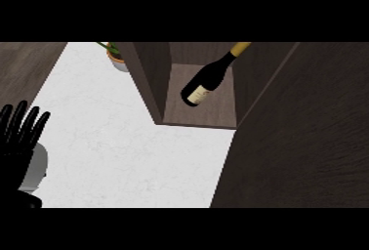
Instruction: Pick up the wine, place it into the cabinet and close the cabinet
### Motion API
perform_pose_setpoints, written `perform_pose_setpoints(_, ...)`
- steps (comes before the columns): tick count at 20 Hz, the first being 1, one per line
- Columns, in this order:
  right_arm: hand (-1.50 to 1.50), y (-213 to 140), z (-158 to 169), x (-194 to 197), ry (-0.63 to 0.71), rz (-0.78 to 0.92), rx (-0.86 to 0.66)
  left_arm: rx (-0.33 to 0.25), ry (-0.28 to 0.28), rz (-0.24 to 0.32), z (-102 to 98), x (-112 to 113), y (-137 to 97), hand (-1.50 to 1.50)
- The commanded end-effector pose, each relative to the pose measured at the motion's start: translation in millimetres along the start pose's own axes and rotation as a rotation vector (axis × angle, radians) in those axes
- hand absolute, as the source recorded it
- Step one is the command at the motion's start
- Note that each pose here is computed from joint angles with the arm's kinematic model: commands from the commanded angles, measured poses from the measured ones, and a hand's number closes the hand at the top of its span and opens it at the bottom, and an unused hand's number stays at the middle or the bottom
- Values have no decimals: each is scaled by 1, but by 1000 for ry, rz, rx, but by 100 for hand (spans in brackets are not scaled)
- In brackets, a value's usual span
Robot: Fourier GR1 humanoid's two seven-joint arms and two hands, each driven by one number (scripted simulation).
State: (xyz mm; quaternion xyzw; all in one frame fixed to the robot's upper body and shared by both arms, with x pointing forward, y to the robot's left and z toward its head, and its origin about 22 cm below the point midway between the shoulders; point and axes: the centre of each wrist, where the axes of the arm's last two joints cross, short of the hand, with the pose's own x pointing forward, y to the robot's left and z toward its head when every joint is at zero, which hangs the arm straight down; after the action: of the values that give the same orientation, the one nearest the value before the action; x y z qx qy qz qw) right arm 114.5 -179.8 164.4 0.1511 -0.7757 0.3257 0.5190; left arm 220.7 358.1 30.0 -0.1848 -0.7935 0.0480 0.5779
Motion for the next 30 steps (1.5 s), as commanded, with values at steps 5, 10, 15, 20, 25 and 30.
perform_pose_setpoints(5, 150, 26, -52, 17, -81, -194, 56, -3, 14, -10, -4, 1, 6, -150)
perform_pose_setpoints(10, 150, 45, -132, 23, -62, -200, 71, 15, 18, 3, -3, 0, 13, -150)
perform_pose_setpoints(15, 150, 38, -201, 41, 5, -200, 31, 38, 9, -4, 1, 16, 28, -150)
perform_pose_setpoints(20, 150, 31, -238, 34, -3, -244, -8, 54, 17, -38, 7, 6, 38, -150)
perform_pose_setpoints(25, 150, 6, -270, 23, 56, -310, -51, 67, -2, -12, 7, 3, 21, -150)
perform_pose_setpoints(30, 150, 1, -255, -11, 89, -346, -111, 83, -12, -44, 20, 18, 54, -150)
